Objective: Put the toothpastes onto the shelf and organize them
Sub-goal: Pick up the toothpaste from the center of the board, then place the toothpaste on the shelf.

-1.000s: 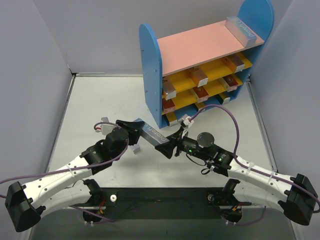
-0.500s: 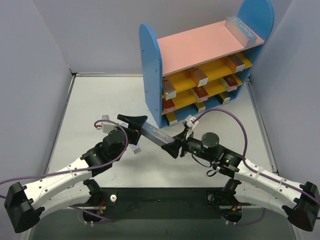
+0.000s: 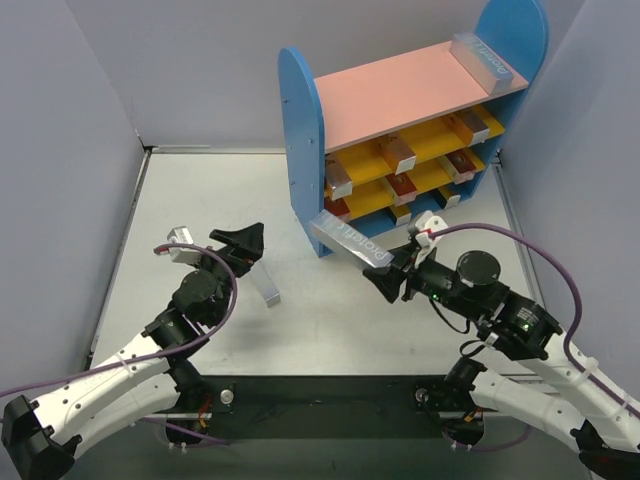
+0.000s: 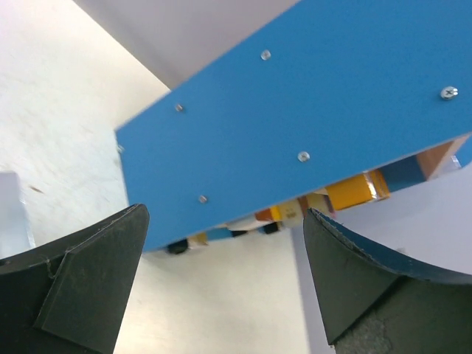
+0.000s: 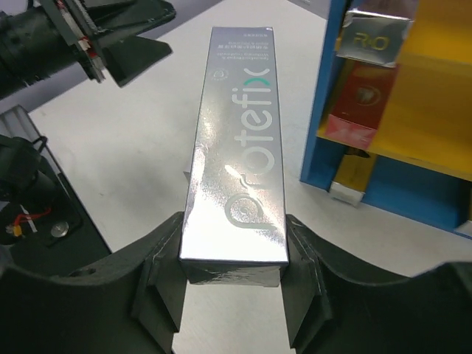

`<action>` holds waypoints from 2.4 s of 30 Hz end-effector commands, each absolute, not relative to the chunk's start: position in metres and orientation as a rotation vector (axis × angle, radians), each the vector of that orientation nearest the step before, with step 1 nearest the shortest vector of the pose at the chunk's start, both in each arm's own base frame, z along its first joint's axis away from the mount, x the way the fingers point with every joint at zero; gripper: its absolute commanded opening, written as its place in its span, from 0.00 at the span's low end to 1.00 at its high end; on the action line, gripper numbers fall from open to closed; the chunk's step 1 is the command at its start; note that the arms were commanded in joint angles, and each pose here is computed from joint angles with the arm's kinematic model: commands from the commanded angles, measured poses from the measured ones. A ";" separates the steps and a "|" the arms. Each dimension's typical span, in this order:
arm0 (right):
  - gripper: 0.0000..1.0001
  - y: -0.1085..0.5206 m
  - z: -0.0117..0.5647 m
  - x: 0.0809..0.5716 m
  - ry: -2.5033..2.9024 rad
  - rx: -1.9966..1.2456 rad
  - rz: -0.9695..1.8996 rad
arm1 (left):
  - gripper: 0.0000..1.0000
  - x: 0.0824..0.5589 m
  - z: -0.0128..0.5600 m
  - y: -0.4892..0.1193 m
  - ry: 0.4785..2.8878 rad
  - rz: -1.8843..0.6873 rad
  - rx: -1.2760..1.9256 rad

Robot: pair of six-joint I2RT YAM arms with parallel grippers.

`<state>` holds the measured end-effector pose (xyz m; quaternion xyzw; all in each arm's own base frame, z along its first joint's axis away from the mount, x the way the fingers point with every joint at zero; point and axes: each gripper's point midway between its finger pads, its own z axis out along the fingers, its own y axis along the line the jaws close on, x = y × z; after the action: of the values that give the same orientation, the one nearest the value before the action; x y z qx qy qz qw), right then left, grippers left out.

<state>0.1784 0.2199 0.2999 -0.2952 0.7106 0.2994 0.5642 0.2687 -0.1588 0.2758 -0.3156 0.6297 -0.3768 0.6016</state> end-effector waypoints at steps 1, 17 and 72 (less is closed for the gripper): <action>0.04 0.181 0.349 0.191 1.607 -0.668 0.530 | 0.97 0.272 0.283 -0.127 1.437 -0.619 -0.577; 0.00 0.102 0.469 0.250 1.558 -0.541 0.140 | 0.97 0.271 0.228 -0.096 1.582 -0.310 -0.367; 0.28 0.097 0.448 0.482 1.648 -0.407 0.204 | 0.97 0.276 0.164 -0.101 1.742 -0.159 -0.198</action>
<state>0.4972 0.1015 0.4261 -0.1822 0.7430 0.0869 0.6382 0.2699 -0.0956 0.1425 -0.0694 0.7815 -0.0436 0.6184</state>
